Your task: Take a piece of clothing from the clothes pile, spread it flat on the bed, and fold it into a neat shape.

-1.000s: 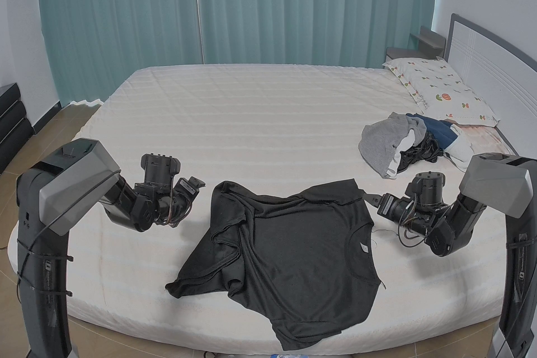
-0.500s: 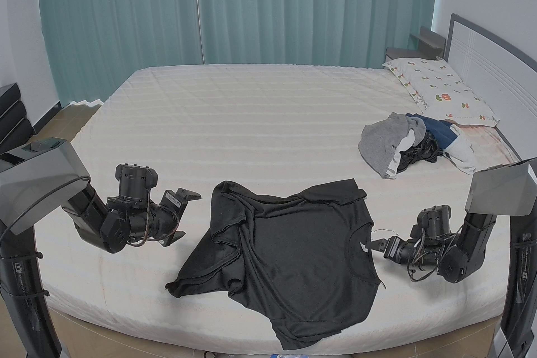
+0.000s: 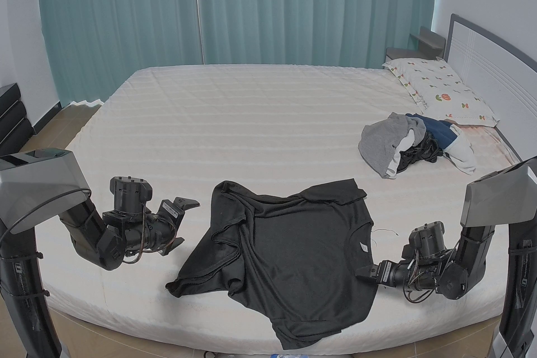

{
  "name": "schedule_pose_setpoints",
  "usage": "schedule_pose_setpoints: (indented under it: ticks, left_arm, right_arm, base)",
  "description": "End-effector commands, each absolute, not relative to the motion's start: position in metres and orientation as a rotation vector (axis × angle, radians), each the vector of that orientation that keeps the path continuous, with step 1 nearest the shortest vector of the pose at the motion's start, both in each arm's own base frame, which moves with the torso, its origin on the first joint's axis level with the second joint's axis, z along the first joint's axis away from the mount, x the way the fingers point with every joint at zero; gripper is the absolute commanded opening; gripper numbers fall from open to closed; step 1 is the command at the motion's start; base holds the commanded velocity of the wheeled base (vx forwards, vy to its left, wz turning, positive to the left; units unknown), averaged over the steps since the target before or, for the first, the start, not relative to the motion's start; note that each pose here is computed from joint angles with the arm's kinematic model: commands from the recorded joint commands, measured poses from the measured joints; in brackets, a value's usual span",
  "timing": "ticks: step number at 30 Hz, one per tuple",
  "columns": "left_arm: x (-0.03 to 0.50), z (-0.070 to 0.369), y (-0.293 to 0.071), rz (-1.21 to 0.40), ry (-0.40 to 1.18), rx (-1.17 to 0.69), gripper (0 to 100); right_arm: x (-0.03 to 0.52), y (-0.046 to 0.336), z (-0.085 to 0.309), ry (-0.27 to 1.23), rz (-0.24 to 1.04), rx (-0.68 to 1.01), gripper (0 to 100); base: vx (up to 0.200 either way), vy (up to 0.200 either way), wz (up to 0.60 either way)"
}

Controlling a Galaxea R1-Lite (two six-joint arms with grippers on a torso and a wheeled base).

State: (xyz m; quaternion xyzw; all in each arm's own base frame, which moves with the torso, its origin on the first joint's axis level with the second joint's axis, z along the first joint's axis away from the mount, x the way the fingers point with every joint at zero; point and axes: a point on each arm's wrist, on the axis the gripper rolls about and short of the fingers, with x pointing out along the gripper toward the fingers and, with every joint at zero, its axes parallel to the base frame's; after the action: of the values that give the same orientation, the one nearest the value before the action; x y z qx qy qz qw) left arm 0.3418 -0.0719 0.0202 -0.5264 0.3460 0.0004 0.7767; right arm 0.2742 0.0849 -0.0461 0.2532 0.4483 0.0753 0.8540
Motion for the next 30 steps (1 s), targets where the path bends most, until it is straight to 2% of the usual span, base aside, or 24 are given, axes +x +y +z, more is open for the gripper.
schedule_pose_setpoints:
  ticks: [1, 12, 19, 27, 30]
  left_arm:
    - [0.341, 0.018, -0.072, 0.004, 0.755, -1.138, 100]
    - [0.341, 0.017, -0.072, 0.005, 0.756, -1.138, 100]
    - [0.341, 0.017, -0.072, 0.008, 0.756, -1.132, 100]
    - [0.336, 0.014, -0.072, 0.000, 0.779, -1.112, 100]
    - [0.331, 0.009, -0.073, -0.021, 0.802, -1.035, 100]
  right_arm:
    - [0.272, 0.085, -0.046, 0.948, 0.164, 0.521, 0]
    - [0.269, 0.081, -0.047, 0.930, 0.101, 0.421, 0]
    - [0.281, 0.047, -0.031, 0.855, -0.006, 0.397, 0]
    - [0.289, 0.019, -0.025, 0.815, -0.025, 0.425, 0]
    - [0.301, -0.003, -0.015, 0.736, -0.076, 0.450, 0]
  base:
    - [0.000, 0.000, 0.00]
    - [0.000, 0.000, 0.00]
    - [0.000, 0.000, 0.00]
    - [0.000, 0.000, 0.00]
    - [0.000, 0.000, 0.00]
